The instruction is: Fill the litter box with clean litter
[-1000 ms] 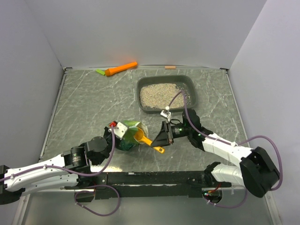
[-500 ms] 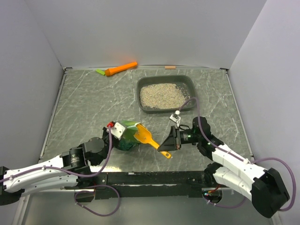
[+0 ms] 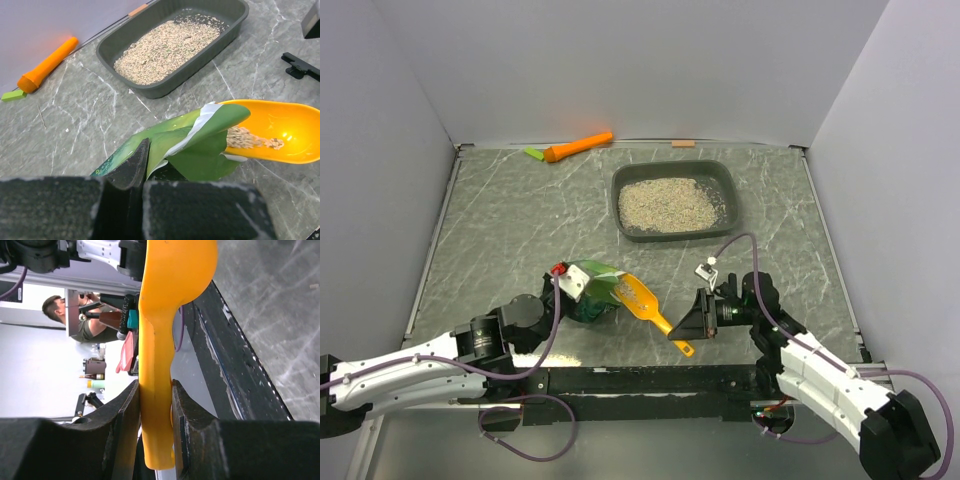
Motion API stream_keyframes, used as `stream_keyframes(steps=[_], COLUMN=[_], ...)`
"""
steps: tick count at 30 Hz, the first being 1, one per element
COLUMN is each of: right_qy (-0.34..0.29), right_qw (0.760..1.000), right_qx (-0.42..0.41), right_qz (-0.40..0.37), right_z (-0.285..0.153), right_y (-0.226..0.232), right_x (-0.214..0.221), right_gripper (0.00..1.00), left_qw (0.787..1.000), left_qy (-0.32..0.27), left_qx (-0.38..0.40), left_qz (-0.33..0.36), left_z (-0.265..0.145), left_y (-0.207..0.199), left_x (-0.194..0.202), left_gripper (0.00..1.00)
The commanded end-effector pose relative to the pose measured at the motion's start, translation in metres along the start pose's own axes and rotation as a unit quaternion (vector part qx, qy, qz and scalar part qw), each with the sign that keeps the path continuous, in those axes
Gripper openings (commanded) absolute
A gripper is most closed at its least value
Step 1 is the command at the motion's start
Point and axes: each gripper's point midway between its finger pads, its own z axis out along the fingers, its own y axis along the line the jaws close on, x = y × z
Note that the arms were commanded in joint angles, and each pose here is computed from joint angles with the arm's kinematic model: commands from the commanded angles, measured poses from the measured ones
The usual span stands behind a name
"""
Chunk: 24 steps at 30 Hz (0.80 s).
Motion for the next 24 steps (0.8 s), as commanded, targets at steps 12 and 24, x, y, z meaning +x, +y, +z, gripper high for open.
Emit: stream_keyframes(steps=[12, 24], right_qy=[-0.041, -0.11], right_qw=[0.999, 0.994], right_qx=[-0.009, -0.014], right_qz=[-0.006, -0.019], right_z=[-0.012, -0.018], right_y=[0.032, 0.099], right_x=[-0.006, -0.053], right_gripper=[0.0, 0.0], left_qw=[0.998, 0.994], left_qy=[-0.024, 0.011], left_qx=[-0.039, -0.106], left_qz=[-0.031, -0.025], left_z=[0.003, 0.001], left_y=[0.01, 0.031], left_x=[-0.021, -0.011], left_gripper=[0.01, 0.01])
